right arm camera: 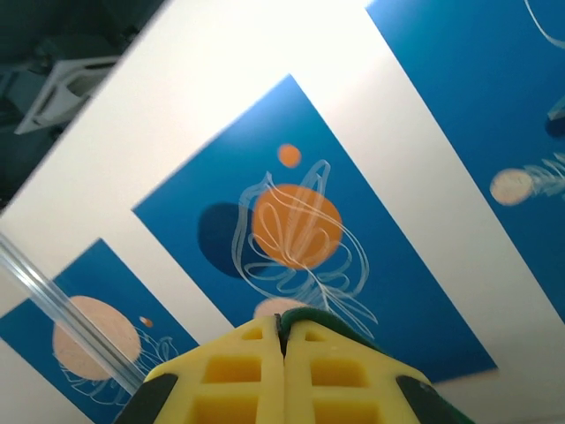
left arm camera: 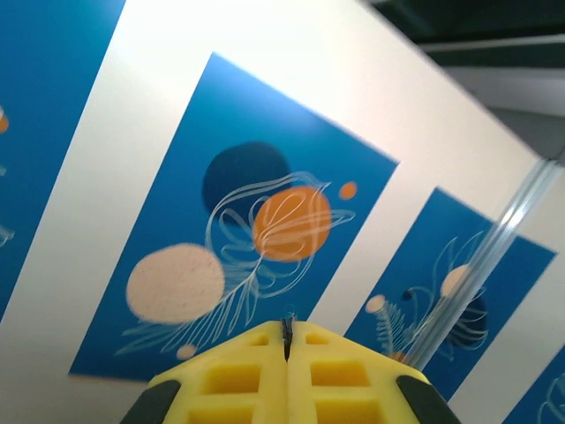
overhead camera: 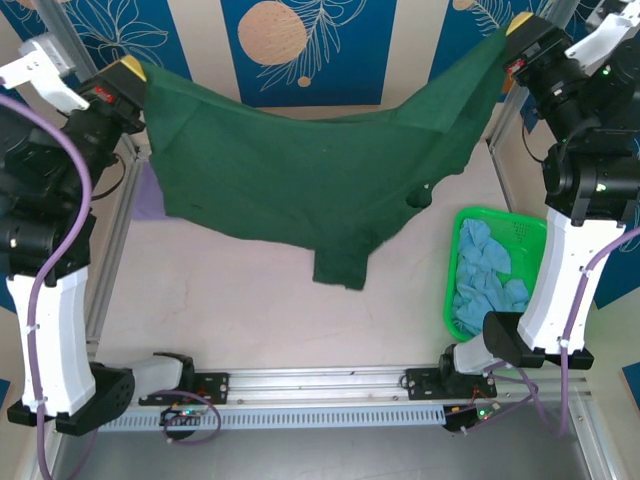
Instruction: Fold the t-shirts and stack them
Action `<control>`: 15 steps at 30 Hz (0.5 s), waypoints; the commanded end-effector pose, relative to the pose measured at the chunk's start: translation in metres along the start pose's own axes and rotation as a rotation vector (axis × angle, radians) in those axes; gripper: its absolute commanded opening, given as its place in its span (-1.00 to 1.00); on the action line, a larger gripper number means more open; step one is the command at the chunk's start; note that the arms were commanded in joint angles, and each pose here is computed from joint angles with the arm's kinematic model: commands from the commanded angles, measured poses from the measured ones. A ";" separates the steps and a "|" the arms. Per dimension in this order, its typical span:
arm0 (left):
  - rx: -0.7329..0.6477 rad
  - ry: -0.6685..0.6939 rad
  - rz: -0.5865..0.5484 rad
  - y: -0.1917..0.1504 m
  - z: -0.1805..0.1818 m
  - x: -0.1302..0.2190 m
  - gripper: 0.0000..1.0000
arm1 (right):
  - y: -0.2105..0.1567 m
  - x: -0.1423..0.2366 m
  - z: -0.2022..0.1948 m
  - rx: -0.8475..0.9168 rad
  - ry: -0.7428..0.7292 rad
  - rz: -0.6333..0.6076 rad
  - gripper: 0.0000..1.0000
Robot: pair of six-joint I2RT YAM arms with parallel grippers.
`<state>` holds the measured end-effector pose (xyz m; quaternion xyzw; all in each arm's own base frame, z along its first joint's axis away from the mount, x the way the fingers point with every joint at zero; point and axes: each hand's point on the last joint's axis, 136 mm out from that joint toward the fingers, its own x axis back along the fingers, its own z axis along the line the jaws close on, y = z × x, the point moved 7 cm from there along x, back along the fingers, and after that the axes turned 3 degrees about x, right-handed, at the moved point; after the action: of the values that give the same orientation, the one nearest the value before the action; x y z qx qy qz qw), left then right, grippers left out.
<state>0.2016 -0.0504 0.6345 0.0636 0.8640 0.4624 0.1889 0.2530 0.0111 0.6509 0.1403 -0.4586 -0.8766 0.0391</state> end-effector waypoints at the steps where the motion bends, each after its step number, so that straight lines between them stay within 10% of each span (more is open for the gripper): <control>1: -0.027 -0.107 -0.088 0.024 -0.024 0.018 -1.00 | 0.021 0.012 0.018 0.068 0.040 -0.107 -1.00; 9: 0.055 -0.127 -0.099 0.028 -0.027 0.006 -1.00 | 0.021 0.000 0.027 0.082 0.076 -0.122 -1.00; 15: 0.146 0.130 -0.032 -0.008 0.028 -0.058 -1.00 | -0.010 -0.067 -0.012 0.051 -0.024 -0.036 -1.00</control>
<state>0.2219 -0.0525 0.6493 0.0501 0.8842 0.4202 0.1978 0.2761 0.0239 0.6700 0.1828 -0.4746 -0.8607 0.0240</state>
